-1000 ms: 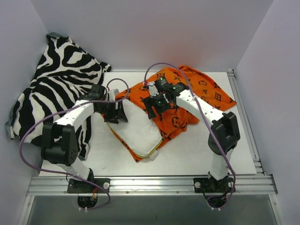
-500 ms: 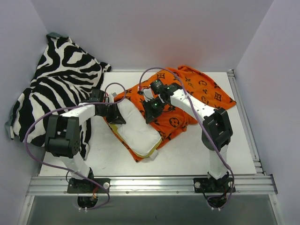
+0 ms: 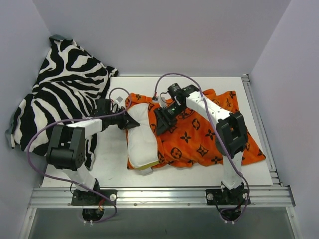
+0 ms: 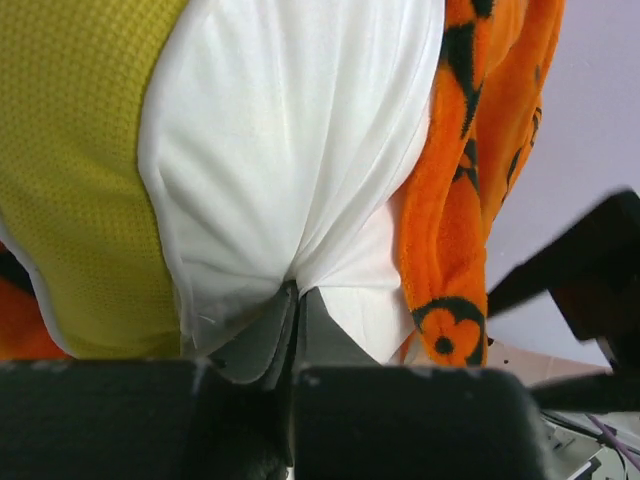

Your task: Put the pillow into the pillowcase

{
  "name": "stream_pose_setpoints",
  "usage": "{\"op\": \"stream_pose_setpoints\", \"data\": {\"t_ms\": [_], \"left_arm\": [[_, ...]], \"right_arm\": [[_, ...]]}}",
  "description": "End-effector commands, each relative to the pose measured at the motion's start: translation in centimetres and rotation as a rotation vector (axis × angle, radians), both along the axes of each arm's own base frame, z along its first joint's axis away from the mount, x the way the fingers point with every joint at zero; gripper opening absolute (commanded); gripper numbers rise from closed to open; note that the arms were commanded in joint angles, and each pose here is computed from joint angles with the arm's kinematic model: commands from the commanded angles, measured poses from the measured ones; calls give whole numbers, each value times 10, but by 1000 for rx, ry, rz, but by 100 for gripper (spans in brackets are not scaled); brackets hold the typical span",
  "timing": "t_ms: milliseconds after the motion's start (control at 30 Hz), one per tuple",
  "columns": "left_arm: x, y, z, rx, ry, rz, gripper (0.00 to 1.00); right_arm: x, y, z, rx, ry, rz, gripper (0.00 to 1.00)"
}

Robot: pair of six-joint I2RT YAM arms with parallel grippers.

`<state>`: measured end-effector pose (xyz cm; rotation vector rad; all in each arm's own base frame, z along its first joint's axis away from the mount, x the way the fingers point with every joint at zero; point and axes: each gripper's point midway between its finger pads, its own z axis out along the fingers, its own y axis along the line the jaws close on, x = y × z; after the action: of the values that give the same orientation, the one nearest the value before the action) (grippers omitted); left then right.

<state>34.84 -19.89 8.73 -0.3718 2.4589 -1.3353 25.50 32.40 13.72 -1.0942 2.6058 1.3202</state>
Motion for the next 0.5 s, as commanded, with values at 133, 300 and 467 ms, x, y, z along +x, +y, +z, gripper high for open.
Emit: {"op": "stream_pose_setpoints", "data": {"t_ms": [133,300,467], "left_arm": [[-27,16,31,150,-196,-184,67],[-72,45,32,377,-191,-315,96],[-102,41,-10,493,-52,-398,94]], "right_arm": [[-10,-102,20,-231,-166,-91,61],[-73,-152,-11,-426,-48,4,65],[-33,-174,-78,-638,-100,-86,59]]}}
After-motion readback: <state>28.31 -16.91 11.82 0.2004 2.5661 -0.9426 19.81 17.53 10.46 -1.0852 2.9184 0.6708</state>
